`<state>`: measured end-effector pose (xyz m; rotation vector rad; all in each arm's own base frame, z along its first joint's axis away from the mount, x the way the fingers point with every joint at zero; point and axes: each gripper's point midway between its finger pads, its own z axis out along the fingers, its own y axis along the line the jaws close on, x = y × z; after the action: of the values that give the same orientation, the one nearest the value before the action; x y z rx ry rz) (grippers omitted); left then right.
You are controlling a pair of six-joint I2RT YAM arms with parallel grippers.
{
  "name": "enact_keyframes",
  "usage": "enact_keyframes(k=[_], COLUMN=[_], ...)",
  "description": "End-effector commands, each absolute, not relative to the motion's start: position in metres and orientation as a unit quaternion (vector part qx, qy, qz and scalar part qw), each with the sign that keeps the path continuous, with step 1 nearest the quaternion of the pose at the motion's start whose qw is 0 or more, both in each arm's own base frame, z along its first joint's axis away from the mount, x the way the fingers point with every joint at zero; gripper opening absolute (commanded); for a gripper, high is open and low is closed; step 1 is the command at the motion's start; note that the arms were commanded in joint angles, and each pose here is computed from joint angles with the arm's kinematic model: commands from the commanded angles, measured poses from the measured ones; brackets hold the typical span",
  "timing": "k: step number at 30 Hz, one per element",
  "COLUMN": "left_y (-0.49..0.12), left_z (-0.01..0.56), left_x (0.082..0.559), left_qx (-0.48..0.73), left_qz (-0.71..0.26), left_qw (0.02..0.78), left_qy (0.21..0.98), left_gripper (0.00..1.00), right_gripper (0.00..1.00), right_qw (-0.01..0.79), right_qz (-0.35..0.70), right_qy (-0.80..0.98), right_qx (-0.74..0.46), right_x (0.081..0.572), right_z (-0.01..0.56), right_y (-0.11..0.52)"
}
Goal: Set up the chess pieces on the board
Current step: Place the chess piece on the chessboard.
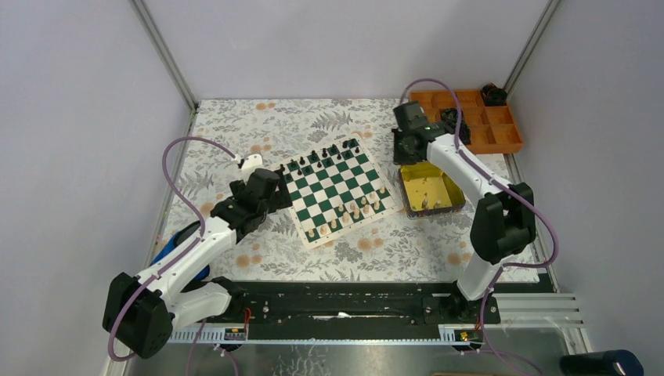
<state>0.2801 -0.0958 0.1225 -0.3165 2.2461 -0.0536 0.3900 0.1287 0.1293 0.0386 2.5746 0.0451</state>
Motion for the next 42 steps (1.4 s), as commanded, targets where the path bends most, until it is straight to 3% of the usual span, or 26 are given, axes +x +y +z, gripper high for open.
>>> enact_keyframes(k=[1, 19, 42], left_y=[-0.098, -0.095, -0.094], left_z=[0.135, 0.145, 0.149], left_x=[0.286, 0.284, 0.282], left_qx=[-0.131, -0.138, -0.137], left_qz=[-0.033, -0.039, -0.040], left_qw=[0.447, 0.460, 0.464], left_qy=[0.884, 0.876, 0.874], left_gripper=[0.99, 0.99, 0.99], right_gripper=[0.00, 0.00, 0.00], right_qw=[0.295, 0.249, 0.188], right_qz=[0.035, 0.079, 0.058], right_qy=[0.954, 0.934, 0.942], right_qx=[-0.051, -0.243, -0.272], right_x=[0.387, 0.317, 0.292], right_z=[0.154, 0.109, 0.047], right_y=[0.180, 0.350, 0.363])
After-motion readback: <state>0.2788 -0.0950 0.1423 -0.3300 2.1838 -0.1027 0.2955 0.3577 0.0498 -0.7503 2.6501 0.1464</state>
